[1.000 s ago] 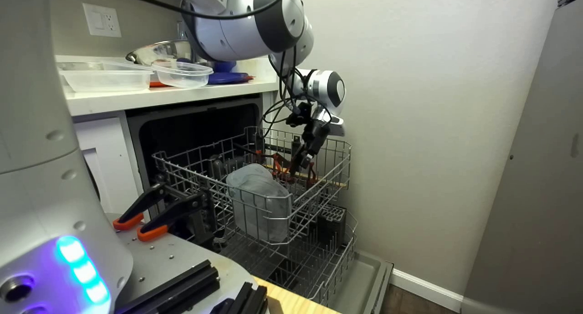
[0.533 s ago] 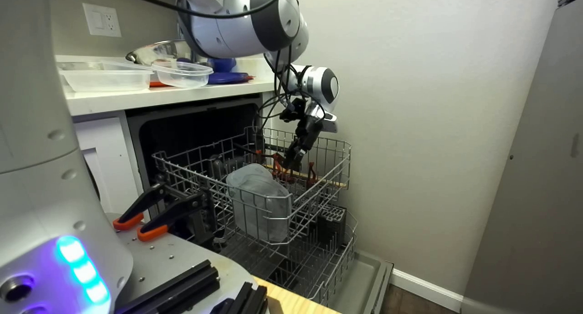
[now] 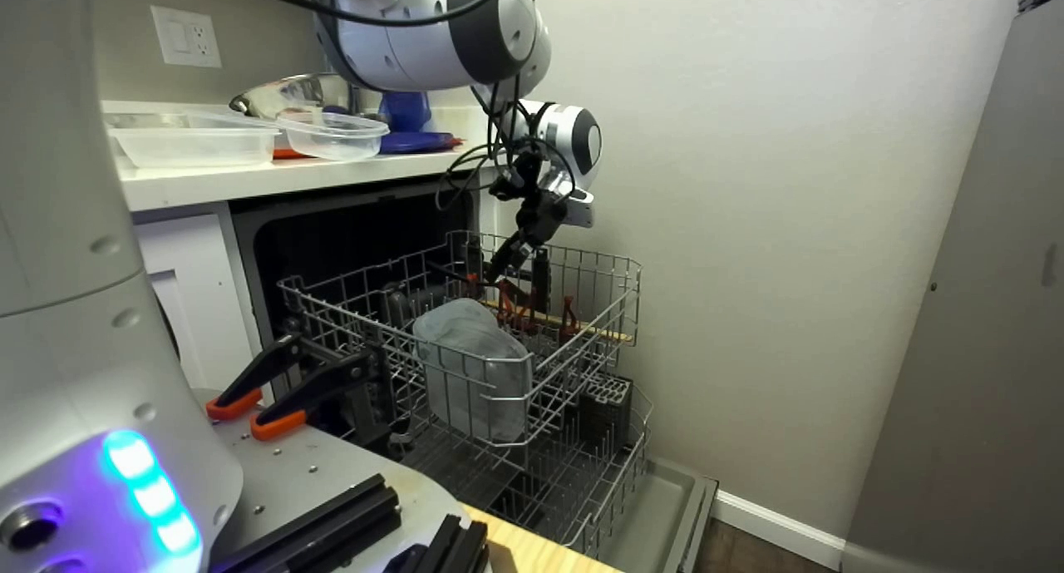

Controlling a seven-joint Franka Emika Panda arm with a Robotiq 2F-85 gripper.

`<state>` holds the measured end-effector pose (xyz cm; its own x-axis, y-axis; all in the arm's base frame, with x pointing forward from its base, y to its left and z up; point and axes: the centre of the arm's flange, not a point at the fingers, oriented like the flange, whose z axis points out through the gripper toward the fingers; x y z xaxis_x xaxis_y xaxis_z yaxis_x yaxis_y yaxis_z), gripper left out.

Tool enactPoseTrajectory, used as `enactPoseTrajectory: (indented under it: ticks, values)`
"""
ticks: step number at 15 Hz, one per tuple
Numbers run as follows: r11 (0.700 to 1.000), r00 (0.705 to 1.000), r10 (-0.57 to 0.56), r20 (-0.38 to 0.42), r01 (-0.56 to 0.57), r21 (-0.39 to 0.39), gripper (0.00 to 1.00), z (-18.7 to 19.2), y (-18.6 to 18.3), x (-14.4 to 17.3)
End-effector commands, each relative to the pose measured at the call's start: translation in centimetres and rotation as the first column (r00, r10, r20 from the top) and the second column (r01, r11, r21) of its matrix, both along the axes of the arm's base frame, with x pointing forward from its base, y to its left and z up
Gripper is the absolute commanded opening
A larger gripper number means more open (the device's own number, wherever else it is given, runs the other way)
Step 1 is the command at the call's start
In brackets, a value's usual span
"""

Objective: Put one clear bowl from the counter on the rack.

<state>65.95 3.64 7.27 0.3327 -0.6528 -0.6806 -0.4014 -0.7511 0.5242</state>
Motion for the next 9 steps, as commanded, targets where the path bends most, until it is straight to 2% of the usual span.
enactPoseTrajectory:
  ticks: [1, 3, 8, 9]
  values:
    - [0.994, 0.995, 0.02, -0.102, -0.009, 0.106, 1.0, 1.9, 0.1, -4.0]
    - [0.99, 0.992, 0.046, -0.118, -0.03, 0.139, 1.0, 2.0, -0.5, -5.3]
    - [0.968, 0.991, 0.118, -0.068, -0.099, 0.232, 1.0, 1.8, -1.8, -6.7]
    - [0.981, 0.993, 0.085, -0.08, -0.069, 0.182, 1.0, 0.0, -1.0, -1.6]
